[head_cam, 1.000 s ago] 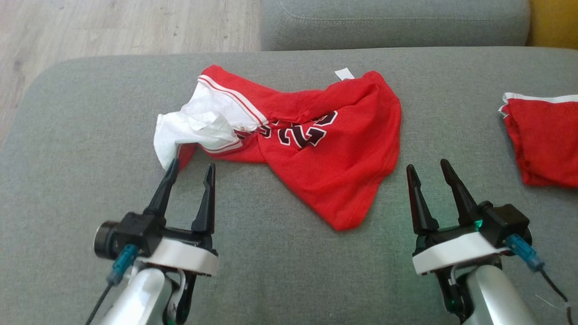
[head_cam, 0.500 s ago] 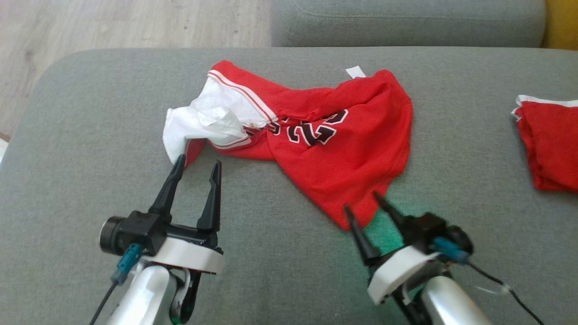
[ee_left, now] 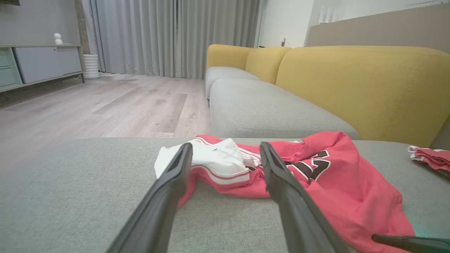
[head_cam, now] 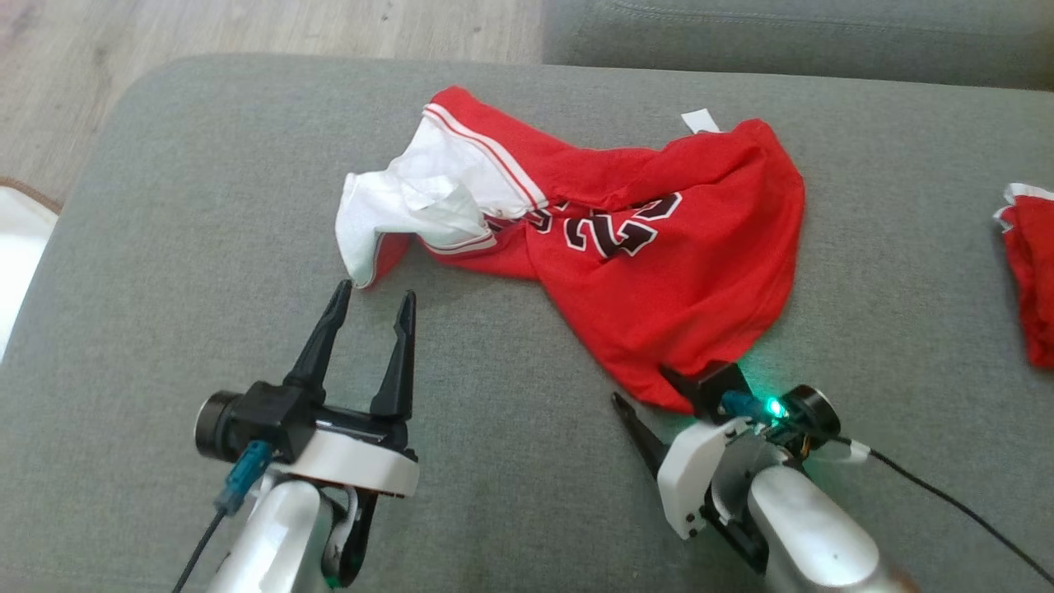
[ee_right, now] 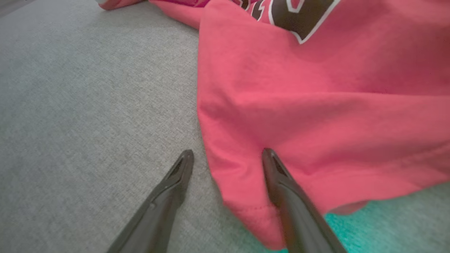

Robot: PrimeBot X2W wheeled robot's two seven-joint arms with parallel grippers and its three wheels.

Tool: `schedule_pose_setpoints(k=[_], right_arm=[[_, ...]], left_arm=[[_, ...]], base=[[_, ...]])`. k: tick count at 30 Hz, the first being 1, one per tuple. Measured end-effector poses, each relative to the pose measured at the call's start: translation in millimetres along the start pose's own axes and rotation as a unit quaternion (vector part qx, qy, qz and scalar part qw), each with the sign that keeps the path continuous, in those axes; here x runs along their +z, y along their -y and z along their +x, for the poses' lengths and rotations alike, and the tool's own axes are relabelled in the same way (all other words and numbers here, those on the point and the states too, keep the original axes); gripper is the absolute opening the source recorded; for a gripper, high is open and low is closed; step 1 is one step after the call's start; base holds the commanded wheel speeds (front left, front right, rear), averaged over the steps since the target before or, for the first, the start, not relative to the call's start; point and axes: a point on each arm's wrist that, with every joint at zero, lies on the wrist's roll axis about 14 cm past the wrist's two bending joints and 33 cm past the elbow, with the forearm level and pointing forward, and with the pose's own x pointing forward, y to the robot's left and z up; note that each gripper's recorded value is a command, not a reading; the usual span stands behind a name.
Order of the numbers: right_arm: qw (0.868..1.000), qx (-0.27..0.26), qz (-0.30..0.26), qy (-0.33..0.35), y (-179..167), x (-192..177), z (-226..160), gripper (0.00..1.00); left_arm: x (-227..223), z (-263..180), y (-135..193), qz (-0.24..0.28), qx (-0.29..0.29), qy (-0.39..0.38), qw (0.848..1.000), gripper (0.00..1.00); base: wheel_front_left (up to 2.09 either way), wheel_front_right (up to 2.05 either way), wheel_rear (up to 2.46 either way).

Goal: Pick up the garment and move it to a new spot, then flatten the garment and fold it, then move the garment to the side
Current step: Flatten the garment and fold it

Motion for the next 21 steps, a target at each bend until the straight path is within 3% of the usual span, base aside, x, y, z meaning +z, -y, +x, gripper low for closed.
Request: schedule_pose_setpoints(k=[1,2,3,11,15,21], right_arm=[[1.000,0.000,-0.002,-0.002,0.9,0.1,1.5,1.00],[1.000,0.000,-0.004,-0.004,1.8,0.2,2.5,0.40],[1.000,0.000,-0.004,-0.004,1.8,0.2,2.5,0.00],[0.999,-0.035,0.010,-0.005,26.4,-2.1,-5.6,0.00],[0.995,-0.096,0.024,-0.011,72.1,-13.5,-27.7,0.00],[0.978,-0.197,0.053,-0.035,138.2,-46.1,-79.5,0.00]], left_arm=[[-0.5,-0.3,-1.5,0.000,0.001,-0.001,1.000,1.00],[-1.2,-0.4,-3.2,-0.001,0.004,-0.002,1.000,1.00],[-1.2,-0.4,-3.2,-0.001,0.004,-0.002,1.000,1.00],[-0.3,7.3,1.4,0.002,-0.005,0.001,1.000,1.00],[0.6,12.1,10.4,0.004,-0.020,0.003,1.000,1.00],[4.8,17.5,26.0,0.003,-0.042,0.010,0.999,1.00]], base=[[0.00,0.00,0.00],[0.00,0.00,0.00],[0.00,0.00,0.00],[0.00,0.00,0.00],[0.00,0.00,0.00],[0.00,0.00,0.00]])
